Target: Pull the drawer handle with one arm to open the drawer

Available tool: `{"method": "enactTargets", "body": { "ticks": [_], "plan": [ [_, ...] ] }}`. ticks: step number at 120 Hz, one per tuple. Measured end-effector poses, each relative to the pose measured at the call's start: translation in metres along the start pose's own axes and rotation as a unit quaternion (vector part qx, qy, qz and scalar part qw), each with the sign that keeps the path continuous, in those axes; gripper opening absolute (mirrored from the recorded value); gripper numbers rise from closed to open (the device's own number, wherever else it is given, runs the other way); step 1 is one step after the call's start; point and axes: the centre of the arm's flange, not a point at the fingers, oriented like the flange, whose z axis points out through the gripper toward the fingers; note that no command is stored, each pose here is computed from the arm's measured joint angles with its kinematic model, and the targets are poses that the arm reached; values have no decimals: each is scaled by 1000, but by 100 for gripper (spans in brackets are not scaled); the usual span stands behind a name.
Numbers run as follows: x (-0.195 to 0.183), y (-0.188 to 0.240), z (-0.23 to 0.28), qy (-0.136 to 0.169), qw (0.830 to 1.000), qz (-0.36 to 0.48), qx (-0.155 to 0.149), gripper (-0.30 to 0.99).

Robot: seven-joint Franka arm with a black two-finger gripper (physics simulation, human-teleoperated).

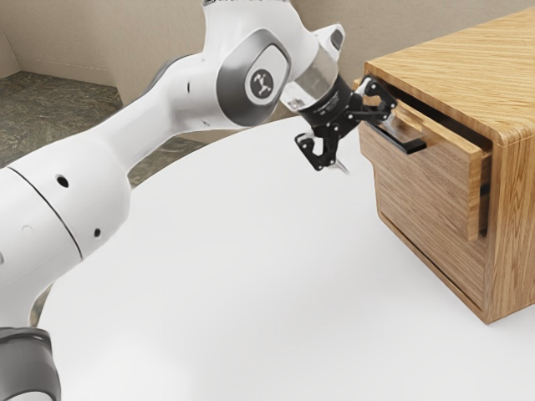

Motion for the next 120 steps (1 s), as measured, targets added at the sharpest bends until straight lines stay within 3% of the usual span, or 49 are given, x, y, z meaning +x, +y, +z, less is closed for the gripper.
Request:
{"method": "enactTargets", "body": {
  "ticks": [120],
  "plan": [
    [10, -34, -25, -3, 1000, -13, 3, 69]
  ]
}}
